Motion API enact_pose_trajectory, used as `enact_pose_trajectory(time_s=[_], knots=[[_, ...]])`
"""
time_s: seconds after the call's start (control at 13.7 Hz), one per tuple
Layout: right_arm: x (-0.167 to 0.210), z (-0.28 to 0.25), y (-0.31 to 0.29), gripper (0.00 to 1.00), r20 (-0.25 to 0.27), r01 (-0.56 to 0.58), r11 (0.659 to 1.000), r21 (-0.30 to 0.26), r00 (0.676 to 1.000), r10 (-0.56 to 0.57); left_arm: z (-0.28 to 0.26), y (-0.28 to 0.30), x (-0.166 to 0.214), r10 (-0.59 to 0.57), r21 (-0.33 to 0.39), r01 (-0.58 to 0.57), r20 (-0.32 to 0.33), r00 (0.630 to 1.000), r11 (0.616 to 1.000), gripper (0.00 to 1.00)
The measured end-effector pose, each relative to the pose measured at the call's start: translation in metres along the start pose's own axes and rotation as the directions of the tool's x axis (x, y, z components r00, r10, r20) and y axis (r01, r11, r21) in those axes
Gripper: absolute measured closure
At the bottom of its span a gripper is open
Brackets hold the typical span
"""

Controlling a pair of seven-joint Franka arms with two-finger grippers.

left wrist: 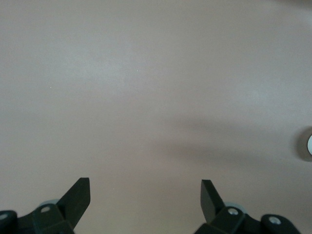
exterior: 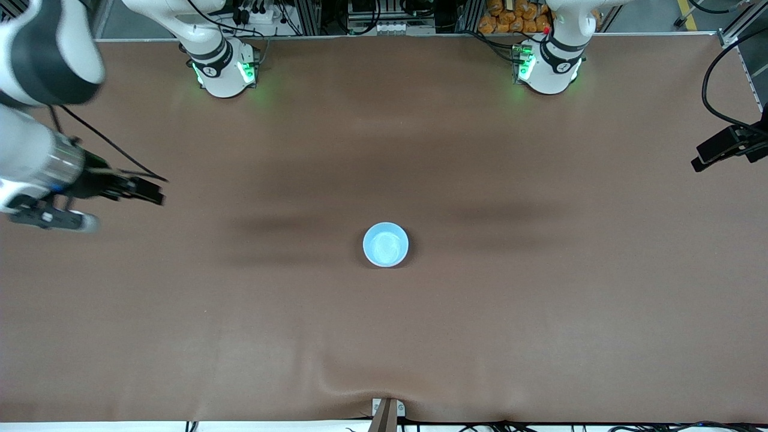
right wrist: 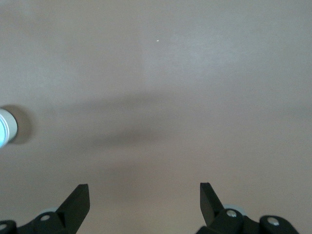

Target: Stack pink and blue bowls on white bowl

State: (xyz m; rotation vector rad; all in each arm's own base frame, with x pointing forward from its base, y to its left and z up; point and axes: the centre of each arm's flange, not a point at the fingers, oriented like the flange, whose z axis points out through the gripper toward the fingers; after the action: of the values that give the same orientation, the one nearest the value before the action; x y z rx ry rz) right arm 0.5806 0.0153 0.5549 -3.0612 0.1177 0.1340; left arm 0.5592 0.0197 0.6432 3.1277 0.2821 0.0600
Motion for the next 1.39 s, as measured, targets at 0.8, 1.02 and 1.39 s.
enact_pose_trajectory(time_s=[0.8,1.02,1.39], knots=[[-0.05,-0.079,0.028,0.0,0.045,0.057,0.998,-0.04,0.997,-0.055,-0.002,0.004,-0.001,0.011,-0.001,-0.011,-0.003,1.0,1.0,0.0],[-0.05,-0.078,0.026,0.0,0.047,0.062,0.997,-0.04,0.997,-0.06,-0.005,0.01,-0.007,0.05,0.002,-0.05,0.014,0.999,0.999,0.0],[-0.05,-0.078,0.024,0.0,0.047,0.064,0.997,-0.041,0.997,-0.062,-0.027,0.033,-0.029,0.096,0.007,-0.096,0.003,0.995,0.995,0.0]])
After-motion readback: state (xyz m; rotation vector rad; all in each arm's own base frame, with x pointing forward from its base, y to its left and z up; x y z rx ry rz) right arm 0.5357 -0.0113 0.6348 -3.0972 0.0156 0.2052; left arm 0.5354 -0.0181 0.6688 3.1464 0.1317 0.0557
